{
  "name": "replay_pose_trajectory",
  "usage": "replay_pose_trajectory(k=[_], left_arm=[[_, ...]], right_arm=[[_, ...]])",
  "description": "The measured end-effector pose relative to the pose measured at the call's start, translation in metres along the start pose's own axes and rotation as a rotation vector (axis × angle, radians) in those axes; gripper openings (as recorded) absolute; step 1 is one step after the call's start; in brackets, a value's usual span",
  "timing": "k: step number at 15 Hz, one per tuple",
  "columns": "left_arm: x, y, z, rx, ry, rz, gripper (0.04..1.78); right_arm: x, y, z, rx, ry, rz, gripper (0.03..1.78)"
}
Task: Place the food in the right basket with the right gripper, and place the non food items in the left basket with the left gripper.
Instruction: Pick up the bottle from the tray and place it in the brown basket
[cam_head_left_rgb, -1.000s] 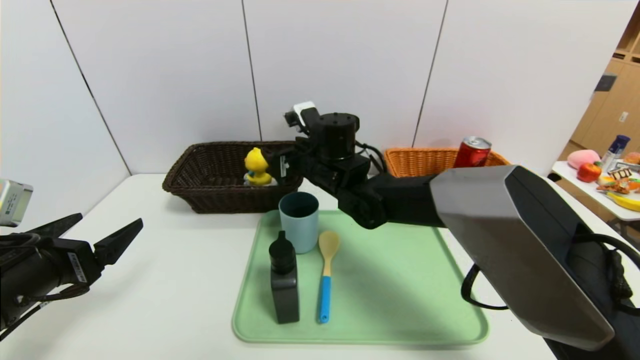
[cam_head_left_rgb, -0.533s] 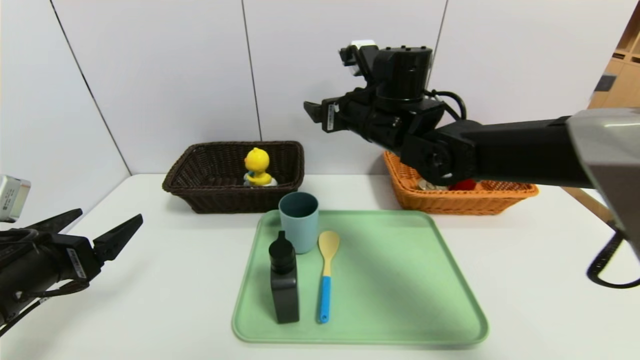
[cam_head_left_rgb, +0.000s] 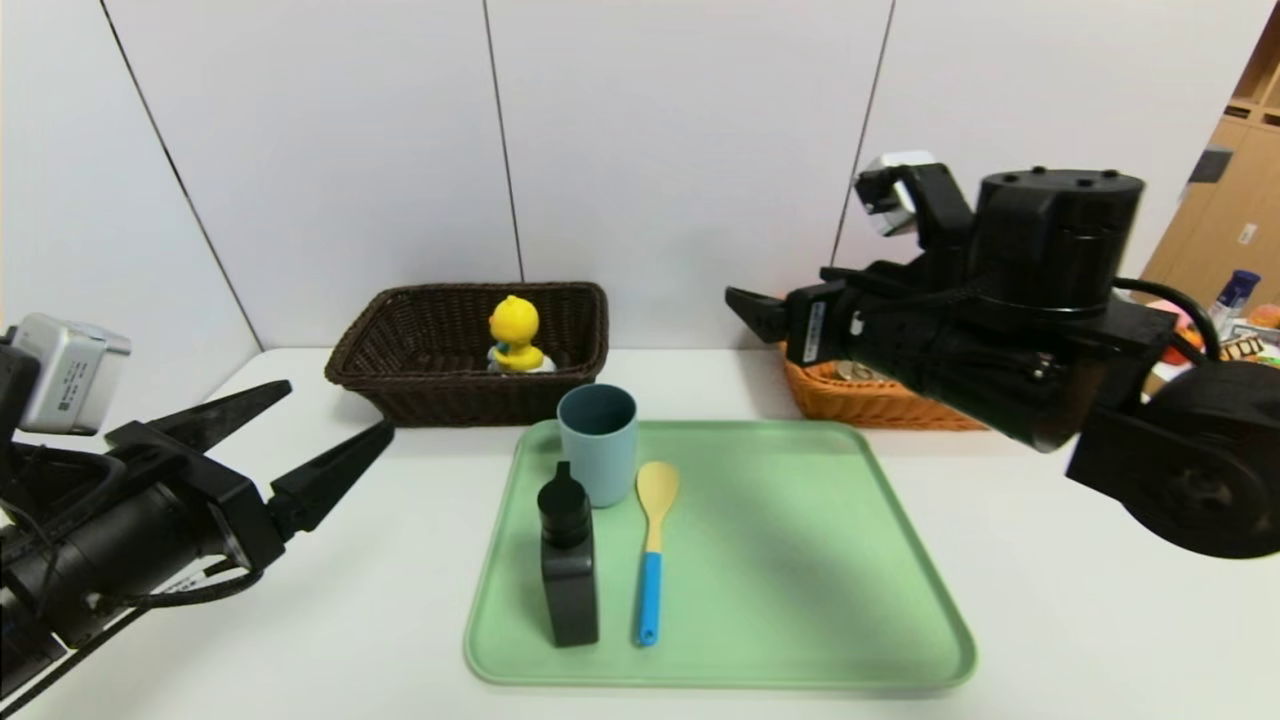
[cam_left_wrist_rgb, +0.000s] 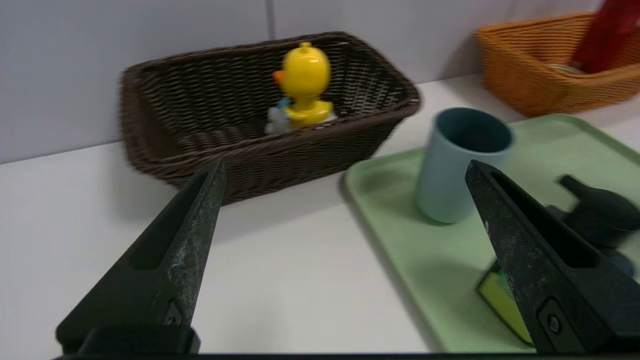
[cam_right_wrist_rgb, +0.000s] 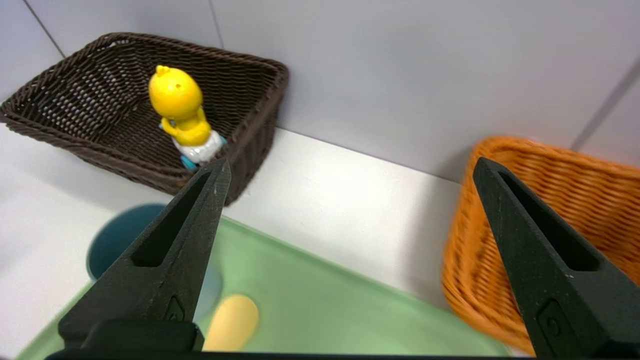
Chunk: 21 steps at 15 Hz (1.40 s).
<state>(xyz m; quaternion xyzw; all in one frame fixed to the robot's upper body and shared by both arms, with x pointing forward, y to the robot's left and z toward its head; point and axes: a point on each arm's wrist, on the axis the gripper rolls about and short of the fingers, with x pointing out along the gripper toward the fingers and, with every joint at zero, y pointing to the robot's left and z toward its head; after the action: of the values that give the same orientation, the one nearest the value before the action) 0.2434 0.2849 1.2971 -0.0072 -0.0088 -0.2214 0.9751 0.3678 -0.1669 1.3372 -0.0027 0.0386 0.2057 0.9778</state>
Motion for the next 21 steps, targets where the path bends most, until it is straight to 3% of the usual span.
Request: replay_pose_trajectory(k=[4,9,11,14,21], left_arm=[[0.006,-0.042,0.007,-0.105,-0.011,-0.259,1.69],[0.001,-0.068,-0.014,-0.151,0.105,-0.41,1.69],[0.005,-0.072,-0.025,-0.143,0.16,-0.412,1.69],[0.022,-0.079,-0.038,-0.125,0.222,-0.32,1.69],[0.045,-0.096,-0.062,-0.032,0.312,-0.208,1.69]], right_arm=[[-0.035,-0.015,-0.009,0.006,0.008,-0.043,1.69],[-0.048,-0.02,-0.02,0.001,0.042,-0.058,1.69],[-0.049,-0.024,-0.021,0.0,0.046,-0.071,1.69],[-0.051,-0.032,-0.024,-0.002,0.057,-0.096,1.69],[-0.052,-0.038,-0.027,0.003,0.067,-0.119,1.69]])
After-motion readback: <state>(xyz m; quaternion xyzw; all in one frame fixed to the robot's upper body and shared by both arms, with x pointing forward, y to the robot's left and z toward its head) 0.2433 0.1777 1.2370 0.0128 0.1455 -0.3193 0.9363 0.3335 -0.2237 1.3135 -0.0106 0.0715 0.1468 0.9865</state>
